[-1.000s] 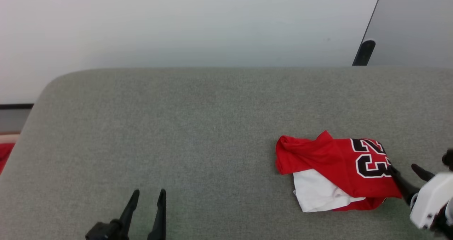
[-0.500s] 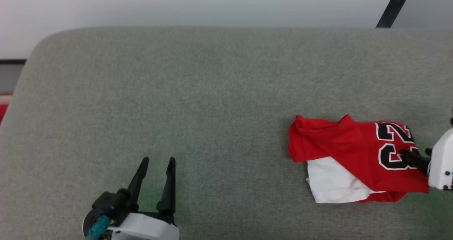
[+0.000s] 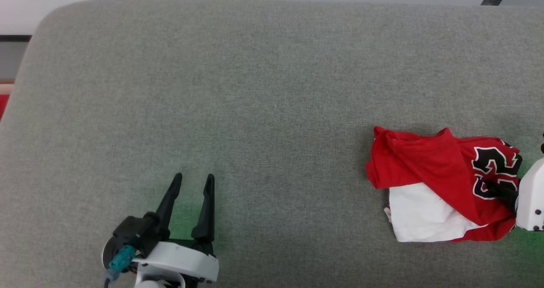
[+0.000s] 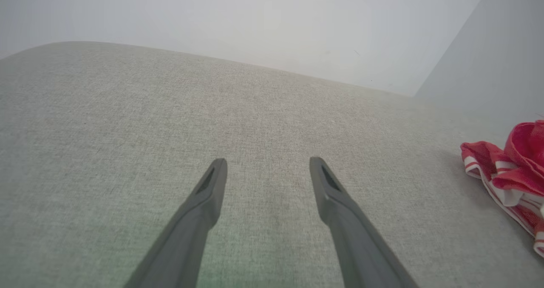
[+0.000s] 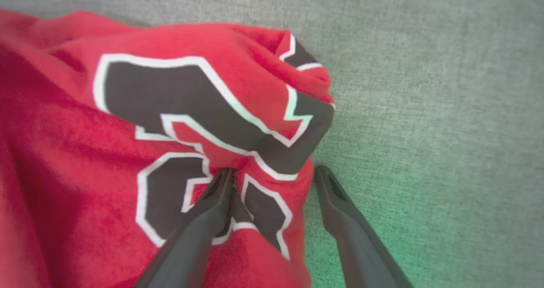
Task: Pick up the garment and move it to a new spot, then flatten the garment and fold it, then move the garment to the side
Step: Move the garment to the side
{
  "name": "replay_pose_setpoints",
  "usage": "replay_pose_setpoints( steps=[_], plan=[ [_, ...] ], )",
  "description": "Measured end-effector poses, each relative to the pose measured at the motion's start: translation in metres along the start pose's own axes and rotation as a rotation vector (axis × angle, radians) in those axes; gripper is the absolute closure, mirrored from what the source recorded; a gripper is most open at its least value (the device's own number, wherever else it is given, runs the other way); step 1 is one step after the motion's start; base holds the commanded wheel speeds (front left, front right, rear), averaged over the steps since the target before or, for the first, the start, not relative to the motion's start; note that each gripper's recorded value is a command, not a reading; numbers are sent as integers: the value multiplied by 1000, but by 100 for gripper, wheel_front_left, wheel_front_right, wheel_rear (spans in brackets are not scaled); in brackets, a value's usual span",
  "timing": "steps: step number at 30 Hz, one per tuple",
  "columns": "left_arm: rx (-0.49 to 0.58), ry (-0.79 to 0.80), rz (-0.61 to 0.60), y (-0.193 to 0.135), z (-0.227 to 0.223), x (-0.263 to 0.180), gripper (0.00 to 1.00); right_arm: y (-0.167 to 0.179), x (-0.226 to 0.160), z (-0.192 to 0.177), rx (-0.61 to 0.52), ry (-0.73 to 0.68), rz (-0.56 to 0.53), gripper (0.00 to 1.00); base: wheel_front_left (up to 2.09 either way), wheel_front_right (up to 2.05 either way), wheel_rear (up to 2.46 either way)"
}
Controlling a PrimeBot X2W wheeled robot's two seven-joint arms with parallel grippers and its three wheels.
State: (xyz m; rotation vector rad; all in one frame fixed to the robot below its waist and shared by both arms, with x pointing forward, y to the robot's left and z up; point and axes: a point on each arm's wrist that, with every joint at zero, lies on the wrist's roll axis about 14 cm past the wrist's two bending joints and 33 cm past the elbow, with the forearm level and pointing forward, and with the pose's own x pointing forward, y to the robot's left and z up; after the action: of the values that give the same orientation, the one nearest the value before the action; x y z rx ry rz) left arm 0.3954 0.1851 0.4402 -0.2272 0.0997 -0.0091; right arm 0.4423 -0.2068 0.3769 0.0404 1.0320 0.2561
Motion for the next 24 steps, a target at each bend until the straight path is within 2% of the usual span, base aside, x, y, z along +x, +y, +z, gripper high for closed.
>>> replay_pose_setpoints(
  steps=[1,11,17,24],
  plan=[
    [2,0,-1,0,0,1,0,1,1,1,2,-11,5,100,0,0,0],
    [32,-56,-50,-14,17,11,0,2,-11,16,21,-194,19,100,0,0,0],
    [36,-101,-116,-35,30,23,0,-26,-37,31,54,-337,-41,100,0,0,0],
    [42,-134,-227,-68,37,41,0,-75,-74,41,94,-459,-162,100,0,0,0]
  ],
)
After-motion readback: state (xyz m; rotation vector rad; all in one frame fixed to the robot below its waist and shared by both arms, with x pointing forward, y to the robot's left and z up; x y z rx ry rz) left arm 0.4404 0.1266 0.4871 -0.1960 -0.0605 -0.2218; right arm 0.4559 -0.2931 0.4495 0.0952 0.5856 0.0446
